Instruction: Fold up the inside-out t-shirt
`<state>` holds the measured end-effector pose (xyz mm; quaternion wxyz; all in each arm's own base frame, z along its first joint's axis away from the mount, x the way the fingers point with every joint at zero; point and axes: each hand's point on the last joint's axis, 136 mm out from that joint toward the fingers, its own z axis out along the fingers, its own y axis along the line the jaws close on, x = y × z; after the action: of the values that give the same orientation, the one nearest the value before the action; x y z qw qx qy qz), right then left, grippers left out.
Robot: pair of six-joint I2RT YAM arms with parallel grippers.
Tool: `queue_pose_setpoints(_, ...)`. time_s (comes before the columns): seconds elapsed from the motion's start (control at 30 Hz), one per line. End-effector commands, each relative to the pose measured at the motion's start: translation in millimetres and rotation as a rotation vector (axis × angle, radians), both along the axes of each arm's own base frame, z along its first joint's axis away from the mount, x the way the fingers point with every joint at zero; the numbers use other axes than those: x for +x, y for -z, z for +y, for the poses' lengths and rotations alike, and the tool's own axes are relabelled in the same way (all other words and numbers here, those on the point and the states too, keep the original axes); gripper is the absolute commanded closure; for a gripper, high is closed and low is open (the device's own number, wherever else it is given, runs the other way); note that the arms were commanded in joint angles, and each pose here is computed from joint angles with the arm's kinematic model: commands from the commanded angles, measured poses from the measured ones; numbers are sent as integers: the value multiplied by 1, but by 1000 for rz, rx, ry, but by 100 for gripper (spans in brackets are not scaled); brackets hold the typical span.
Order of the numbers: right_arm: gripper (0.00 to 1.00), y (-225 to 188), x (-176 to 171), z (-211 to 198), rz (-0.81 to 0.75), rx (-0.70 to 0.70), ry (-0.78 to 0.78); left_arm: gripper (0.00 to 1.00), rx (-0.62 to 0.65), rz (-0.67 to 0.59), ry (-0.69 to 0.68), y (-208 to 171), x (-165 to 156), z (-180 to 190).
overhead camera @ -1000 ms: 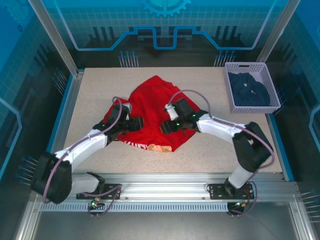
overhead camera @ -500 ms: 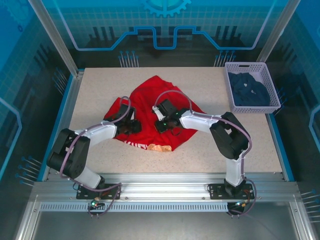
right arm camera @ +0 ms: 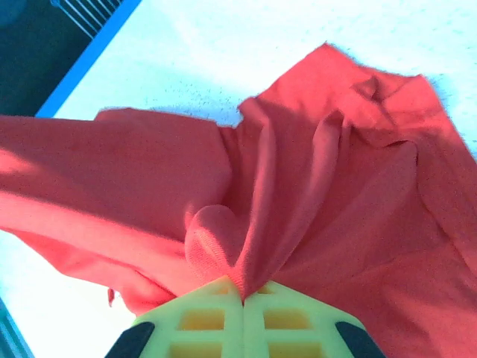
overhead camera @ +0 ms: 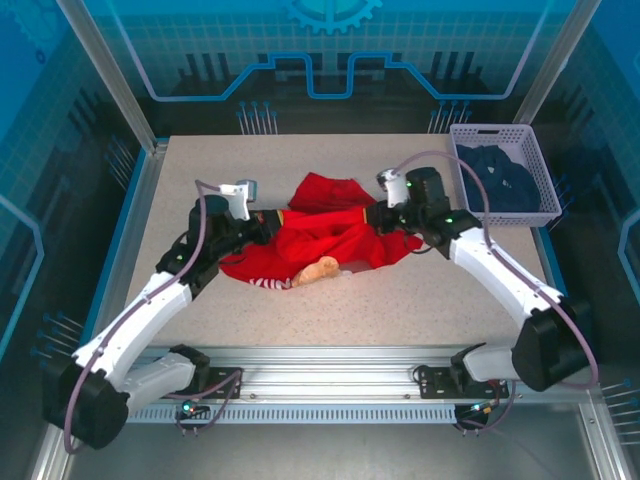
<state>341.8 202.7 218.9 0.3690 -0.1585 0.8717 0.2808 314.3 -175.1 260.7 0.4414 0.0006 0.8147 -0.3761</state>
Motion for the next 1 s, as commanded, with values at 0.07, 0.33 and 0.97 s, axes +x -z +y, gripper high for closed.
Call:
queue_pose_setpoints(0.07, 96, 29, -15, -25, 88, -83, 35, 100, -91, 78, 122, 5, -19, -18)
queue_pose_setpoints(0.33, 64, 49, -18, -11, -74, -401, -6, 100, -131, 109, 164, 0, -23, -29)
queue_pose_setpoints(0.97, 41, 72, -67, 148, -313, -274, -516, 100, -111, 96, 159, -2, -26, -26)
